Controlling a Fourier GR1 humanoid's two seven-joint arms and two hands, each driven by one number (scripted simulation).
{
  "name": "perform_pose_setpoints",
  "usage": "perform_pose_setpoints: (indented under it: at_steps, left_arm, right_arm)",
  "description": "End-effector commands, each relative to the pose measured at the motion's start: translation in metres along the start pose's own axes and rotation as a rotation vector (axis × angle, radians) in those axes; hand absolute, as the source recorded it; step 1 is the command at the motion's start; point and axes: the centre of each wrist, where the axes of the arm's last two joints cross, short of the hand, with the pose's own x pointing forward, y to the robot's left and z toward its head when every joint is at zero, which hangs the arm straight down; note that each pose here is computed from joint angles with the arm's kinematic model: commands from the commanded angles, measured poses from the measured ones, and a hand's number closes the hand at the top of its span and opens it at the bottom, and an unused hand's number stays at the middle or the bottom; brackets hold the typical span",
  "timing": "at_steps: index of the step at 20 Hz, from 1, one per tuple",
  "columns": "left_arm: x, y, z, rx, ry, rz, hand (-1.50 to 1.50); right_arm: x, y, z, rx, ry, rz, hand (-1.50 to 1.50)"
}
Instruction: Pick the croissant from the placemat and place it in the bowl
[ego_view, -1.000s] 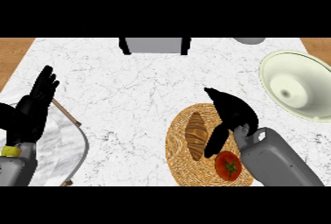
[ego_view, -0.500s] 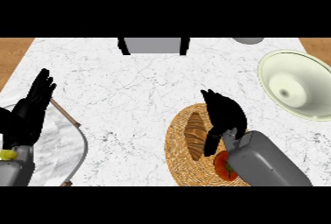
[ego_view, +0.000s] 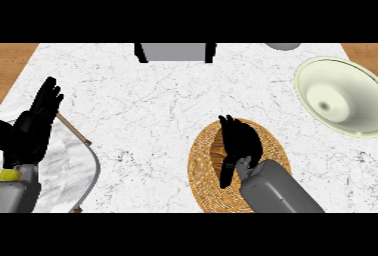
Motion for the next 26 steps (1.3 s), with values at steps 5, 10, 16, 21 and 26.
perform_pose_setpoints:
  at_steps: [5,10,16,21,26]
  left_arm:
    - [0.011,-0.009,0.01,0.008,-0.009,-0.009,0.0]
    - [0.006,-0.016,0.006,-0.012,-0.002,-0.003,0.0]
    - [0.017,0.0,-0.004,-0.009,-0.001,-0.015,0.0]
    - [-0.014,0.002,0.002,-0.006,-0.007,-0.014,0.0]
    - [0.012,0.005,-0.003,0.003,-0.01,-0.005,0.0]
  right_arm:
    - [-0.001,0.018,-0.019,0.0,0.055,-0.007,-1.5]
    - [0.013,0.008,-0.016,-0.027,0.068,-0.001,-1.5]
    - [-0.02,0.028,-0.04,0.105,0.057,-0.043,1.5]
    - [-0.03,0.023,-0.053,0.046,-0.038,-0.039,1.5]
    - [-0.014,0.053,-0.063,0.01,-0.032,-0.037,1.5]
